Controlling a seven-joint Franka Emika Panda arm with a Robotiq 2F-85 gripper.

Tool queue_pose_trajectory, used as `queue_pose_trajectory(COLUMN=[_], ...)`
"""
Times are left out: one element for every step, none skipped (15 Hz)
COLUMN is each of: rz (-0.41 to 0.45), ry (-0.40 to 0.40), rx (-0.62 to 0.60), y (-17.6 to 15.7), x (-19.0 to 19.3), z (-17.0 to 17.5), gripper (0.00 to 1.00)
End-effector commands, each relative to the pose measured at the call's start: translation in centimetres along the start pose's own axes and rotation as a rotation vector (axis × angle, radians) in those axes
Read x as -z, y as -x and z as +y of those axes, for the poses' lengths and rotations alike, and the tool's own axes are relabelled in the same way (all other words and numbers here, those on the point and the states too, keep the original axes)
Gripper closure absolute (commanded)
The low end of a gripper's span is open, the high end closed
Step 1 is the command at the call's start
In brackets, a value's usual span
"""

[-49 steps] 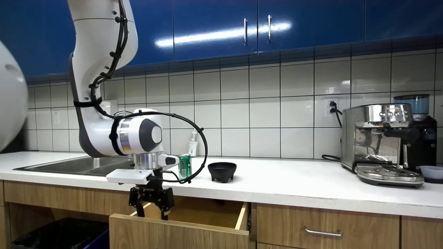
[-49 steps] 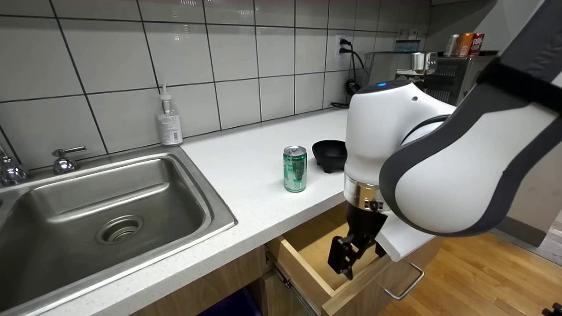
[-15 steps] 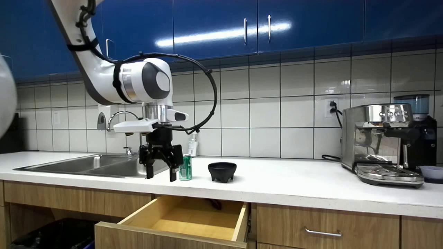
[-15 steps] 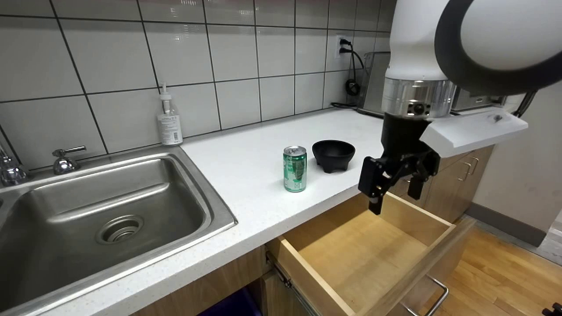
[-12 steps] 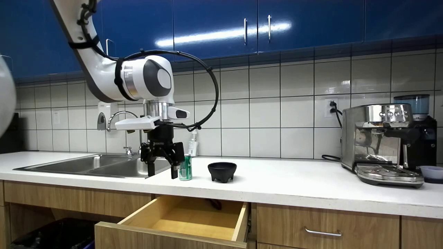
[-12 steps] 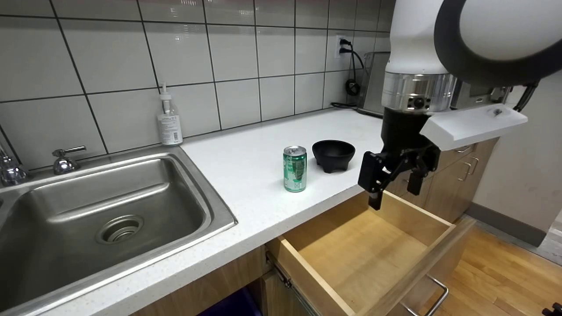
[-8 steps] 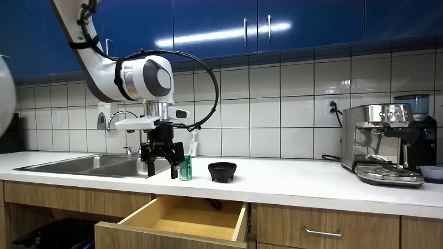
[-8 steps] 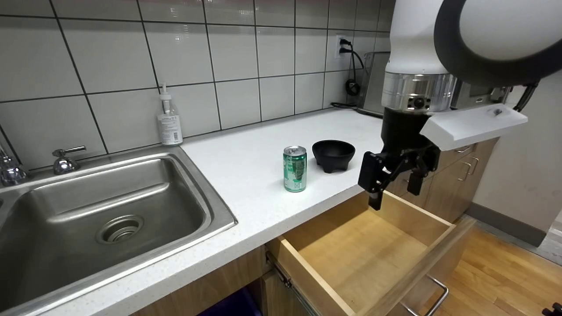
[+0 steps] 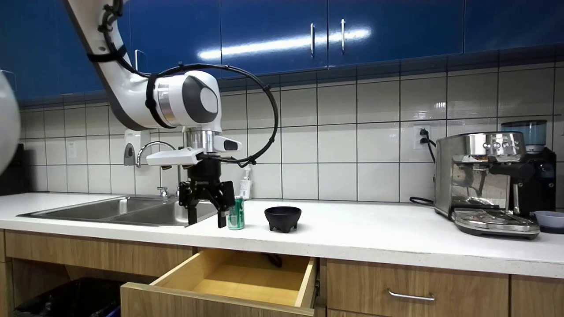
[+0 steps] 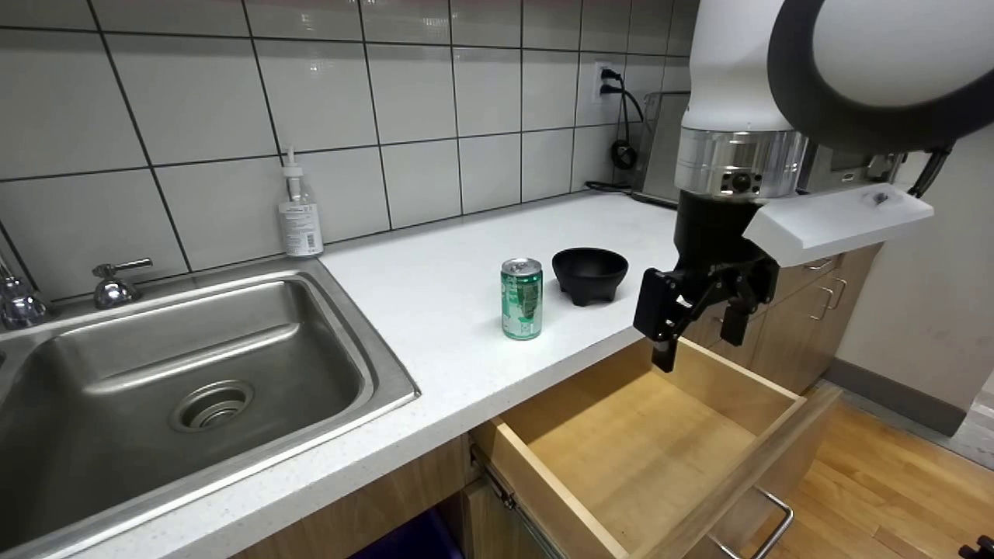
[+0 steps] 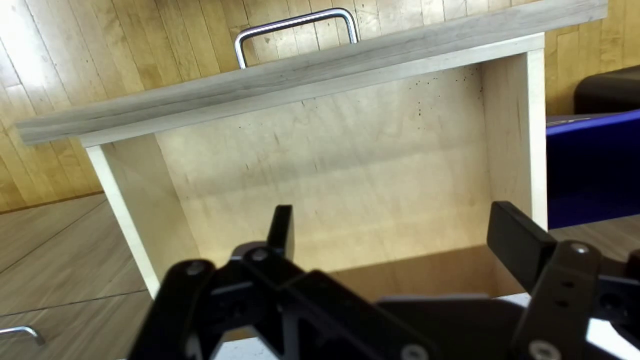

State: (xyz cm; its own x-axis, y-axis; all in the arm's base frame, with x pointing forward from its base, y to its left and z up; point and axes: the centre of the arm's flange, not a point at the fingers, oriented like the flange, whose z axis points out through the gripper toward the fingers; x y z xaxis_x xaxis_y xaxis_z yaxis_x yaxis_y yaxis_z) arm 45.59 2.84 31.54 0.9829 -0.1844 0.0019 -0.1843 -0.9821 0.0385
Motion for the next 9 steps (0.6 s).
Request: queue_pose_trajectory(rz=[0.0,0.0,0.0,0.0,-0.001,0.003,0.006,0.002,0.007], ry=[0.0,0.0,0.0,0.0,-0.008,-0.019,-0.019,-0.024,-0.021], rx=[0.0,0.0,0.0,0.0,-0.004,-0.007,-0.018,-0.018,-0.019], y=[0.0,0.0,0.0,0.0,-0.2,-0.5,-0.8,-1.1,-1.4], x=[0.0,0.0,0.0,0.0,0.3,0.5,0.7,0.8,0.9], z=[0.0,0.0,0.0,0.0,0.3,0.6,0.9,1.1,1.3], gripper=[0.0,0.0,0.0,0.0,0.0,0.0,0.0,0.0,0.0])
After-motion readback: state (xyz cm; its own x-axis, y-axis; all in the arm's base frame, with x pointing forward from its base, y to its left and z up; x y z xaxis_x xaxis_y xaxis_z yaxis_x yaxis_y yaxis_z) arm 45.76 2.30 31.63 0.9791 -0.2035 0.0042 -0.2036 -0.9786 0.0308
